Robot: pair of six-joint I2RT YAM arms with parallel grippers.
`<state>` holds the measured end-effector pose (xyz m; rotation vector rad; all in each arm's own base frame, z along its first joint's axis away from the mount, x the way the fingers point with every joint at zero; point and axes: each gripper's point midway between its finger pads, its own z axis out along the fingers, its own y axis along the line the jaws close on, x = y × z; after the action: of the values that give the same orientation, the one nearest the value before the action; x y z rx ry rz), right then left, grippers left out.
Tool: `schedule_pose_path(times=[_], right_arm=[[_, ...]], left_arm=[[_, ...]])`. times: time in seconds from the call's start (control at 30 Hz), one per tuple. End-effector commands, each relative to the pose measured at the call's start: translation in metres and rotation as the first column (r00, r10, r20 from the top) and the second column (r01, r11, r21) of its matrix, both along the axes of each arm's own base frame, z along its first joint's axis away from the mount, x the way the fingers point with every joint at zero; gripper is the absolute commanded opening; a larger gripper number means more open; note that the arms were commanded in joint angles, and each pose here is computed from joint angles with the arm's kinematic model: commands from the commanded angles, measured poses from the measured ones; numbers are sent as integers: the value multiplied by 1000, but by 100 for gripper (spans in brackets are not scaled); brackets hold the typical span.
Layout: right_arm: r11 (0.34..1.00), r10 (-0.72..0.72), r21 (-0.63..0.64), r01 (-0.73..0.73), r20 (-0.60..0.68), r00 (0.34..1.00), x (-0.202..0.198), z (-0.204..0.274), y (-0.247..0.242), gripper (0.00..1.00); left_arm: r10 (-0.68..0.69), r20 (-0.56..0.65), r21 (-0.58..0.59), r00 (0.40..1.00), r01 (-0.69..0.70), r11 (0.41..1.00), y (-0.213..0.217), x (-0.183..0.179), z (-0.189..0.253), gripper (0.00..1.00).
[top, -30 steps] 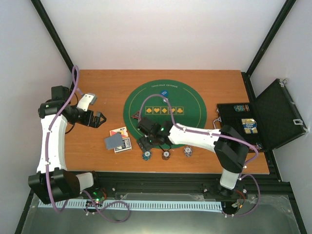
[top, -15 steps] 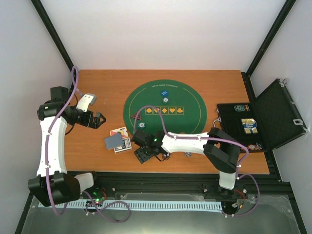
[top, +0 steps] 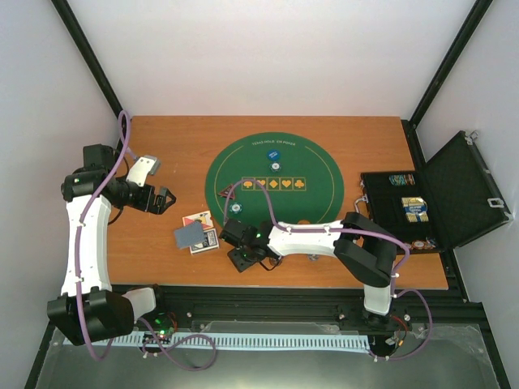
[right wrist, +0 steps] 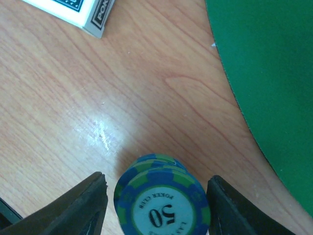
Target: Distribute texas hold em gaming equipment
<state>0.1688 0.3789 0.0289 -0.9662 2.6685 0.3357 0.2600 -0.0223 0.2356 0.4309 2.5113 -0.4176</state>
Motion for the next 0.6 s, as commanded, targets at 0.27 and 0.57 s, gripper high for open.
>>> schedule_pose_path(times=[0.27, 0.57], right_arm=[[1000, -6, 22, 5, 23, 1000, 2, 9, 7, 44], [999, 1, 34, -2, 40, 999, 3, 24, 10, 38]], left_arm=[[6, 10, 3, 1000, -6, 1000, 0, -5, 6, 100], [3, 5, -3, 1000, -3, 1000, -1, -7, 4, 100]])
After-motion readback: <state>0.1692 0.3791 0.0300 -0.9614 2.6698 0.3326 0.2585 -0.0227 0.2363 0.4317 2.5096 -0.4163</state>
